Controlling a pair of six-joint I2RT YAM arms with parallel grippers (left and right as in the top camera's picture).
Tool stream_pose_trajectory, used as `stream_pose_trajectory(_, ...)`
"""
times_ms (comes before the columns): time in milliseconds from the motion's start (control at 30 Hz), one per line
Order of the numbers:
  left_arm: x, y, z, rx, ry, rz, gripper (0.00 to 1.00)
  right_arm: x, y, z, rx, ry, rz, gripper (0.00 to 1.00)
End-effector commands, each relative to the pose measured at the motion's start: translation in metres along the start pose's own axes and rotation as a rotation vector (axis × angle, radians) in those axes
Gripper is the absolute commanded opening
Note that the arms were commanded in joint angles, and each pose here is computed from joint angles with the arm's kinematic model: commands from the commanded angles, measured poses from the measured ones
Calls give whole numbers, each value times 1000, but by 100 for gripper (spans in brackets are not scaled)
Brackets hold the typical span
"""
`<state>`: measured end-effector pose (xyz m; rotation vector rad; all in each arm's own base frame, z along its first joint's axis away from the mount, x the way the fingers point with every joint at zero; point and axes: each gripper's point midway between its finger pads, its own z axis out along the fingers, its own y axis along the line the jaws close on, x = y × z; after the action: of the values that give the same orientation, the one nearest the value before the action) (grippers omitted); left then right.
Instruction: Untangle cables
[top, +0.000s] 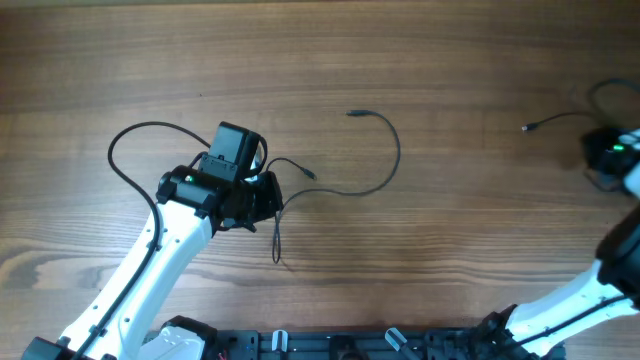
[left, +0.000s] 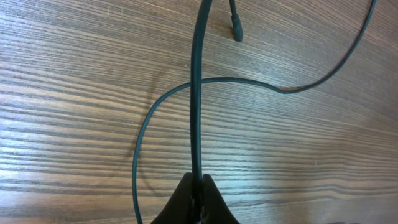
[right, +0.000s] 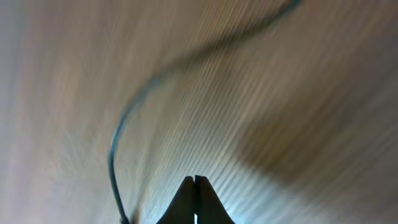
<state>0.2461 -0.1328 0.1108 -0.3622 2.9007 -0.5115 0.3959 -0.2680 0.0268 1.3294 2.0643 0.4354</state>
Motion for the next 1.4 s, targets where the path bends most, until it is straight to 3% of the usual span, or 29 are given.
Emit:
stream_pose_trajectory(0, -1, 3, -2, -8, -13, 22, 4, -30, 3, -18, -112, 0, 61, 11)
stream_pose_trajectory(100, -4, 0, -2, 2, -26, 25, 4, -19, -6, -17, -67, 37, 123, 88)
stream_pose_trajectory(133, -5, 0, -2, 4, -28, 26, 4, -16, -6, -16, -57, 45, 143, 100)
stream_pose_trajectory(300, -5, 0, -2, 4, -28, 26, 4, -8, 24, -3, -77, 46, 318, 100)
stream_pose_trajectory(467, -5, 0, -2, 4, -29, 26, 4, -18, 43, 10, -41, -87, 541, 100)
stream_pose_trajectory(700, -5, 0, -2, 4, -29, 26, 5, -26, 87, 20, -60, -268, 442, 98)
stream_pose_trajectory(767, -5, 0, -2, 4, -29, 26, 5, -26, 89, 21, -59, -285, 436, 86)
stream_pose_trajectory(833, -5, 0, -2, 4, -29, 26, 5, -25, 87, 26, -58, -282, 435, 83)
stream_pose_trajectory(967, -5, 0, -2, 4, -29, 26, 5, -13, 71, 39, -7, -250, 446, 99)
stream_pose_trajectory(1200, -5, -1, -2, 4, -28, 26, 4, 8, 36, 49, 132, -219, 552, 100)
stream_pose_trajectory(1233, -5, -1, -2, 4, -28, 26, 4, 9, 35, 49, 133, -217, 548, 97)
stream_pose_trajectory(1267, -5, -1, -2, 4, -28, 26, 4, 9, 35, 49, 137, -216, 548, 79)
stream_pose_trajectory(1300, -5, -1, -2, 4, -28, 26, 4, 10, 34, 49, 140, -214, 549, 42)
stream_pose_trajectory(1367, -5, -1, -2, 4, -28, 26, 4, 10, 34, 49, 141, -213, 549, 7)
